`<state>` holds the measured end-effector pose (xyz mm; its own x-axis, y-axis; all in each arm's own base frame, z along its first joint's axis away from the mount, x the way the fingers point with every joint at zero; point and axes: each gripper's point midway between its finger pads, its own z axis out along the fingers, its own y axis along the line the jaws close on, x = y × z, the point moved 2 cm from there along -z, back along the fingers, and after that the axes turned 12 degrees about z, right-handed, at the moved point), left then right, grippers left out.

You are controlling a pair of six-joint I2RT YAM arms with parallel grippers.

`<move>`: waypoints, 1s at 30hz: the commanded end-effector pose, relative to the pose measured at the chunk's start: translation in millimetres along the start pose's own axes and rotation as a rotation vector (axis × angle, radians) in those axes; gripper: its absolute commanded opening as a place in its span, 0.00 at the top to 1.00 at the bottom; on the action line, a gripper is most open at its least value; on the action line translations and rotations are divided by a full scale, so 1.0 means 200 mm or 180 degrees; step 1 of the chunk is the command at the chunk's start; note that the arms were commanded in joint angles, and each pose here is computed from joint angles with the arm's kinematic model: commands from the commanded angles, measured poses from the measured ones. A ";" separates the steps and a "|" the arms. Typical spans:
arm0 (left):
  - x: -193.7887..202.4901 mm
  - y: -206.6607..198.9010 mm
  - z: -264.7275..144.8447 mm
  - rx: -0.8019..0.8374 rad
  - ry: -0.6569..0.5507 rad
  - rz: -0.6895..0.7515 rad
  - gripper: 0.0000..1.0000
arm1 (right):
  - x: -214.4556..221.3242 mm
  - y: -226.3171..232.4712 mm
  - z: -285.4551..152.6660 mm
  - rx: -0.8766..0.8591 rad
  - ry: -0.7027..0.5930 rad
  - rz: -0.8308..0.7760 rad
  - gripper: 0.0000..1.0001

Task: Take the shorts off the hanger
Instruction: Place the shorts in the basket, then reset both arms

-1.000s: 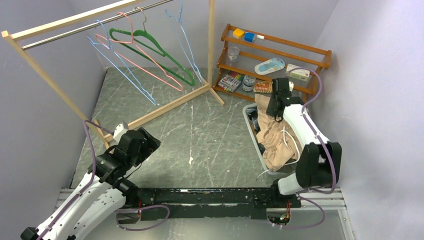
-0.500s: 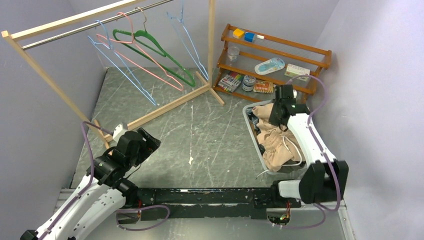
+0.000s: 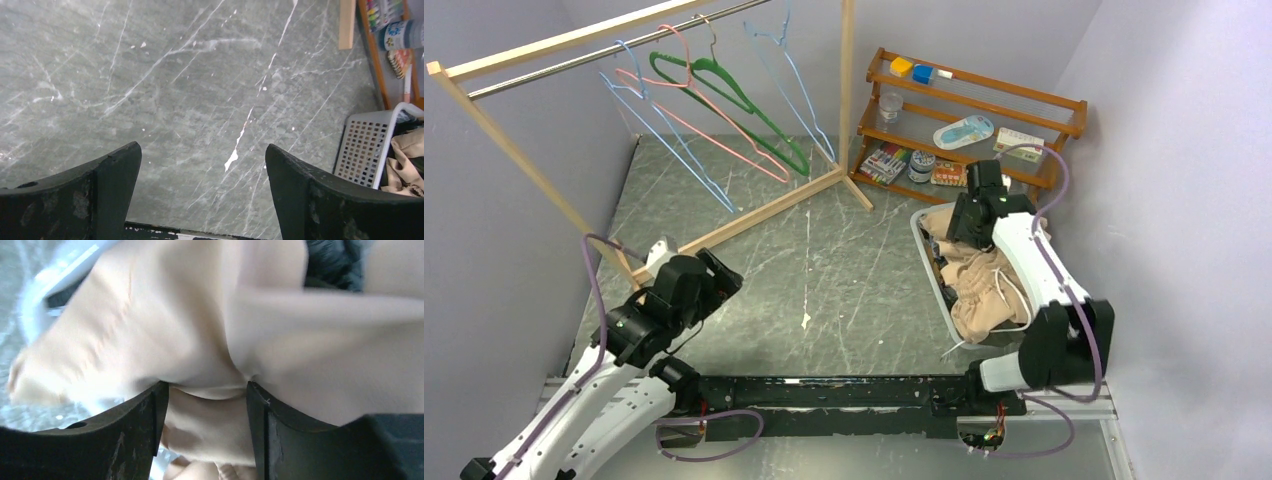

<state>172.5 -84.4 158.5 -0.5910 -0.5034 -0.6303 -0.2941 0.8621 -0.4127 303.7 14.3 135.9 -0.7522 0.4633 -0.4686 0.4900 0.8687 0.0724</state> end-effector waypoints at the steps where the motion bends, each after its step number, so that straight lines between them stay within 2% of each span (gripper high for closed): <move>1: -0.13 0.01 -0.08 -0.0126 -0.0250 0.0076 0.02 | -0.19 0.02 -0.28 -0.0359 -0.0646 0.0137 0.37; 4: -0.19 0.04 -0.13 -0.0289 -0.0371 0.0033 0.02 | -0.29 0.09 -0.47 -0.0768 -0.0985 0.0202 0.35; 8: -0.32 0.05 -0.24 -0.0408 -0.0610 0.0036 0.03 | -0.40 0.18 -0.72 -0.1450 -0.1513 0.0268 0.18; 13: -0.53 0.06 -0.41 -0.0570 -0.1045 0.0283 0.00 | -0.42 0.29 -0.91 -0.2257 -0.1949 0.0153 0.09; 21: -0.77 0.01 -0.48 -0.0845 -0.1472 0.0958 0.00 | -0.36 0.32 -0.91 -0.2528 -0.1960 0.0047 0.08; 25: -0.85 0.01 -0.48 -0.1085 -0.1672 0.1077 0.01 | -0.33 0.33 -0.91 -0.2596 -0.1925 -0.0067 0.08; 30: -0.94 -0.08 -0.52 -0.0981 -0.1746 0.1270 0.01 | -0.31 0.32 -0.87 -0.2532 -0.1861 -0.0113 0.08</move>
<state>202.9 -4.5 314.7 -0.3352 -0.0973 -0.9371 -0.3696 0.9285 0.0358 305.8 69.8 320.1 -0.3285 0.4870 -0.8093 -0.0870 0.8376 0.5393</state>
